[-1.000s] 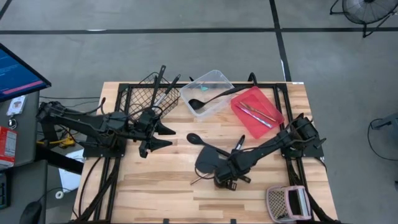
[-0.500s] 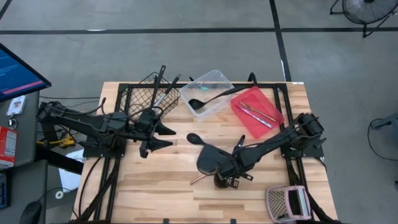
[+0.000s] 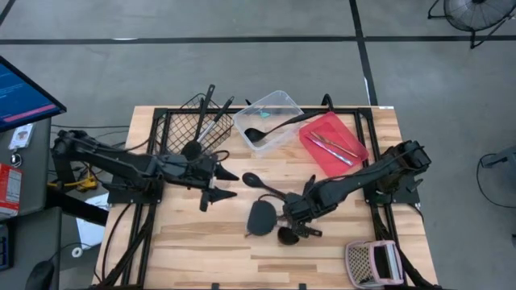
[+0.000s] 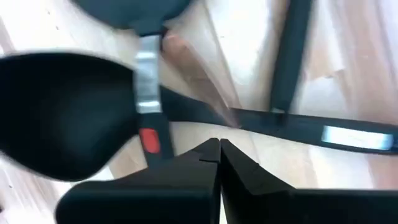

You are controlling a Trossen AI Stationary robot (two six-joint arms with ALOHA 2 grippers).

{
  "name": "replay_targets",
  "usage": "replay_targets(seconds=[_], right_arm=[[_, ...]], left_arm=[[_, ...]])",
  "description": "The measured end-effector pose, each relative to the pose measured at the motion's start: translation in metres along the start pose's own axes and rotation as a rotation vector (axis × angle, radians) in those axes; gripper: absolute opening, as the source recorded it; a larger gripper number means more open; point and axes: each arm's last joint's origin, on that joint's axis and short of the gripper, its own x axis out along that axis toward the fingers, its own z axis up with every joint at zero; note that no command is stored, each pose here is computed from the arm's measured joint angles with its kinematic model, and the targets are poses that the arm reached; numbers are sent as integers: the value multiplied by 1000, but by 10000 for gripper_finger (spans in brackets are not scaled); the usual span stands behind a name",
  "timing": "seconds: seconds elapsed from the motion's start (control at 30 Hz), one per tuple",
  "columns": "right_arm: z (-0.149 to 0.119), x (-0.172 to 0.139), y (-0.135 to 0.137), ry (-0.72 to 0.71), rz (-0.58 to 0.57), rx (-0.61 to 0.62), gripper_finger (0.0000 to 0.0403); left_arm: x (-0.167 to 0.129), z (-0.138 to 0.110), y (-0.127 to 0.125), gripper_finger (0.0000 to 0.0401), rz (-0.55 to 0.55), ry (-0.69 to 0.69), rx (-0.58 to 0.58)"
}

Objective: Pick & Place Kitchen Items
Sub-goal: Put the spatula into the wire basket

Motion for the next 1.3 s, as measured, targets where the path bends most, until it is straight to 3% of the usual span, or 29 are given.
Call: replay_targets(seconds=[0.43,0.7,0.93,1.1,1.3], right_arm=[[-1,18,5,43,-22,-10,10],[-33,16,32,81,1,-96,126],[-47,41,25,90,28,4,242],[-51,53,21,65,55,12,241],[-61,66,11,43,56,14,192]], left_arm=[[27,-27,6,293,18,143,17],[25,-23,4,293,-25,137,-4],[26,-25,6,293,-29,159,-29],[26,-25,6,293,-29,157,-31],[26,-25,6,293,-28,157,-54]])
